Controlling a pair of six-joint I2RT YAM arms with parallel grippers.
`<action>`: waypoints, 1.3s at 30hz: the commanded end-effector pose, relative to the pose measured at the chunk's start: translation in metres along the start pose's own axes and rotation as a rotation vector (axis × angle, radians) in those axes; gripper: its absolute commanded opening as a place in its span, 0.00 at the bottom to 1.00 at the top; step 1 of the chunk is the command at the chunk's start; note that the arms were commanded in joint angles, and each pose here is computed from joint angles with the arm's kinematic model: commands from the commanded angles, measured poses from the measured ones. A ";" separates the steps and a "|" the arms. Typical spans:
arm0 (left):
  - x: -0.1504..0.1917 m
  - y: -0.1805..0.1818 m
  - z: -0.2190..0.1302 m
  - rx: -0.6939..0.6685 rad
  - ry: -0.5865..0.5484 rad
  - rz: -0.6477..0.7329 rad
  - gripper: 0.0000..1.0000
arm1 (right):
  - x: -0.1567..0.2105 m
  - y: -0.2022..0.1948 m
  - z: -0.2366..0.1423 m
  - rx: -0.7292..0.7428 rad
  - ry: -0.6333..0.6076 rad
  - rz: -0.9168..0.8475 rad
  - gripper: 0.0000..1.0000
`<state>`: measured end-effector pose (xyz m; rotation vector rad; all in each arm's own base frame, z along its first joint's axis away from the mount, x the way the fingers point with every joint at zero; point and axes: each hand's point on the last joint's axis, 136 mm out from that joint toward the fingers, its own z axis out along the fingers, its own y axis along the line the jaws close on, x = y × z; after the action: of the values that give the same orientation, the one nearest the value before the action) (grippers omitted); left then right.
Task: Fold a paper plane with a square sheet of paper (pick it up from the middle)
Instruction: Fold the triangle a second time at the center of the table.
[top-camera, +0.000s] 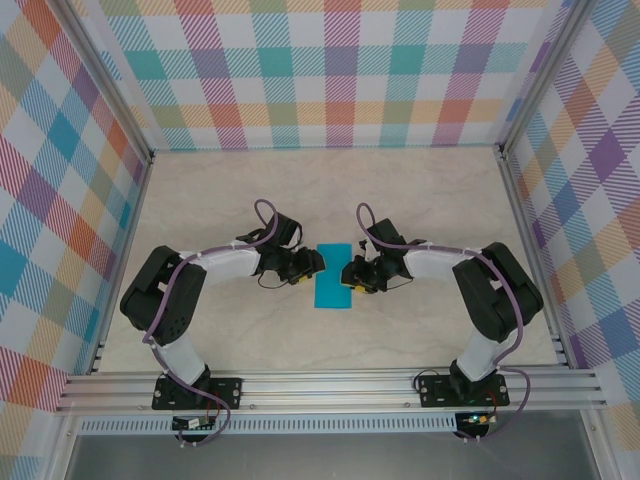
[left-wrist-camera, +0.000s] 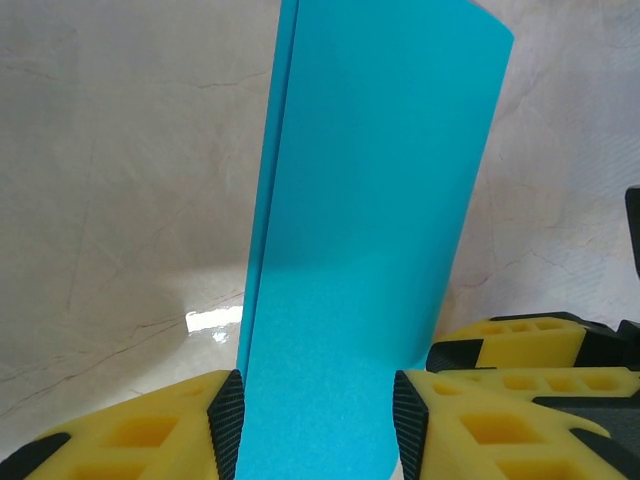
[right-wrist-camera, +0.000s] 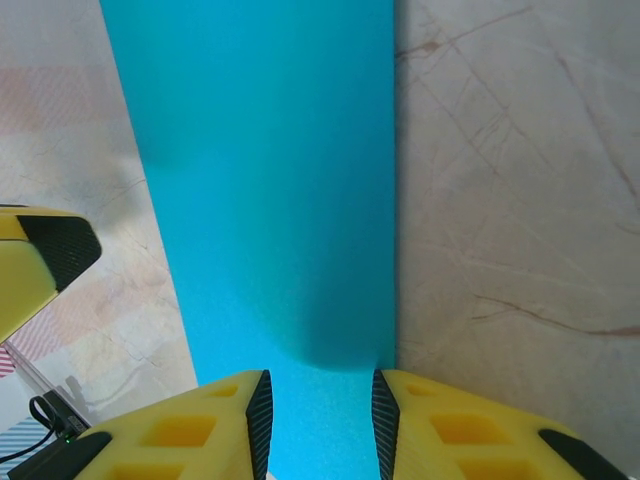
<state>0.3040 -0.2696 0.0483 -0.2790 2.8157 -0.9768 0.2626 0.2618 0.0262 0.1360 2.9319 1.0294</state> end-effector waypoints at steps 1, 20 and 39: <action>0.001 -0.002 0.003 0.022 0.019 -0.015 0.46 | 0.005 -0.007 0.006 -0.006 0.022 0.026 0.34; 0.006 0.000 0.012 0.018 0.056 -0.024 0.48 | 0.008 -0.022 0.006 0.003 0.023 0.067 0.33; 0.012 -0.004 0.024 0.023 0.093 -0.007 0.49 | 0.009 -0.025 0.000 0.007 0.012 0.082 0.32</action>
<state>0.3004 -0.2798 0.0315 -0.2813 2.8694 -1.0157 0.2622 0.2563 0.0217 0.1865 2.9098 1.1008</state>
